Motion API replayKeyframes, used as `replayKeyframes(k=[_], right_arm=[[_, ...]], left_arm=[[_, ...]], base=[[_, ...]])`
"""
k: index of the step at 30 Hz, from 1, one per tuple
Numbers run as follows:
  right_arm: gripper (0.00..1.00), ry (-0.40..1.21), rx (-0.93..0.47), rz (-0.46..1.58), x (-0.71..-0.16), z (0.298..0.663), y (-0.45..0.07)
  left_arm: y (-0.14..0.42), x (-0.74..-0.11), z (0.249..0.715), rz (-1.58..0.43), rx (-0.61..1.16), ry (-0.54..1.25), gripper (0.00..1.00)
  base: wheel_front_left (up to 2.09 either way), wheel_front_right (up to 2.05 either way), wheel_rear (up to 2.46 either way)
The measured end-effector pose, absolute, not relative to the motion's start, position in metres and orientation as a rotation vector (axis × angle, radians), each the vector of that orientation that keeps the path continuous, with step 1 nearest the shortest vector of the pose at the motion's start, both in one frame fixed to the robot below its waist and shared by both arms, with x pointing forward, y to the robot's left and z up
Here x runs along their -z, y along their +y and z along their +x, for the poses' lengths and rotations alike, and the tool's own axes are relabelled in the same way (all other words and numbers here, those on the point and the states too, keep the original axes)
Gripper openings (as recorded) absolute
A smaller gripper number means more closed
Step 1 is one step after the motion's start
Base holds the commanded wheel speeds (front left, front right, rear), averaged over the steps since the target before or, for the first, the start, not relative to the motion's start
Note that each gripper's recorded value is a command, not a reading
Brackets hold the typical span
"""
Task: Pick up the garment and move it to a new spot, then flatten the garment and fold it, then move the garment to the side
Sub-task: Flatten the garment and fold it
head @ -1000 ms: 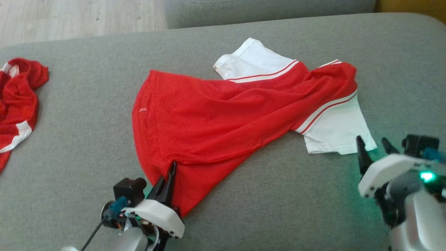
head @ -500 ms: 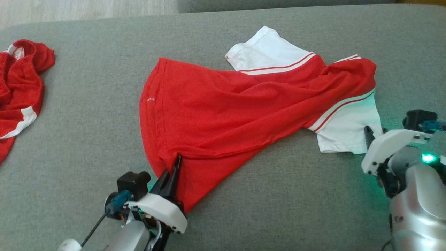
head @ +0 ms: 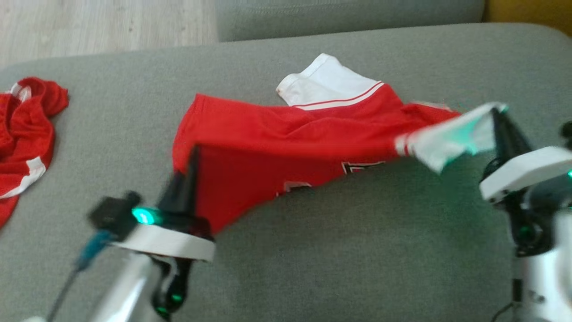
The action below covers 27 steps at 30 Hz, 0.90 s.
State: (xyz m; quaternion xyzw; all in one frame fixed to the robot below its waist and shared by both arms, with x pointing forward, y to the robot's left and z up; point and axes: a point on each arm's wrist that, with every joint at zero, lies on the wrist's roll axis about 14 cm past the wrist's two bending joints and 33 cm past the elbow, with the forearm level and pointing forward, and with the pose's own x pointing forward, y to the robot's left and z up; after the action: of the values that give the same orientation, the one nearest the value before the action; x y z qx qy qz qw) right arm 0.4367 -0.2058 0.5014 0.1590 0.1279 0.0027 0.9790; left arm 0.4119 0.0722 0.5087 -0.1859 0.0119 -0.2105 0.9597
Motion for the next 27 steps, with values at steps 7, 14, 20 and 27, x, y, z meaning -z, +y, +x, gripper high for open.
replayKeyframes(k=[7, 14, 20, 27], right_arm=[[0.00, 0.024, -0.014, 0.289, -0.590, 0.407, -0.221], [0.00, -0.150, -0.028, 0.224, -0.655, 0.391, -0.223], [0.00, -0.200, -0.097, 0.213, -0.683, 0.413, -0.205], [0.00, -0.090, -0.186, 0.287, -0.651, 0.519, -0.179]], left_arm=[[0.087, -0.596, 0.397, -0.437, 0.489, -0.167, 0.00], [0.085, -0.656, 0.380, -0.450, 0.587, -0.242, 0.00], [0.087, -0.674, 0.396, -0.438, 0.626, -0.222, 0.00], [0.113, -0.636, 0.493, -0.452, 0.500, -0.123, 0.00]], base=[[0.00, 0.00, 0.00], [0.00, 0.00, 0.00], [0.00, 0.00, 0.00], [0.00, 0.00, 0.00]])
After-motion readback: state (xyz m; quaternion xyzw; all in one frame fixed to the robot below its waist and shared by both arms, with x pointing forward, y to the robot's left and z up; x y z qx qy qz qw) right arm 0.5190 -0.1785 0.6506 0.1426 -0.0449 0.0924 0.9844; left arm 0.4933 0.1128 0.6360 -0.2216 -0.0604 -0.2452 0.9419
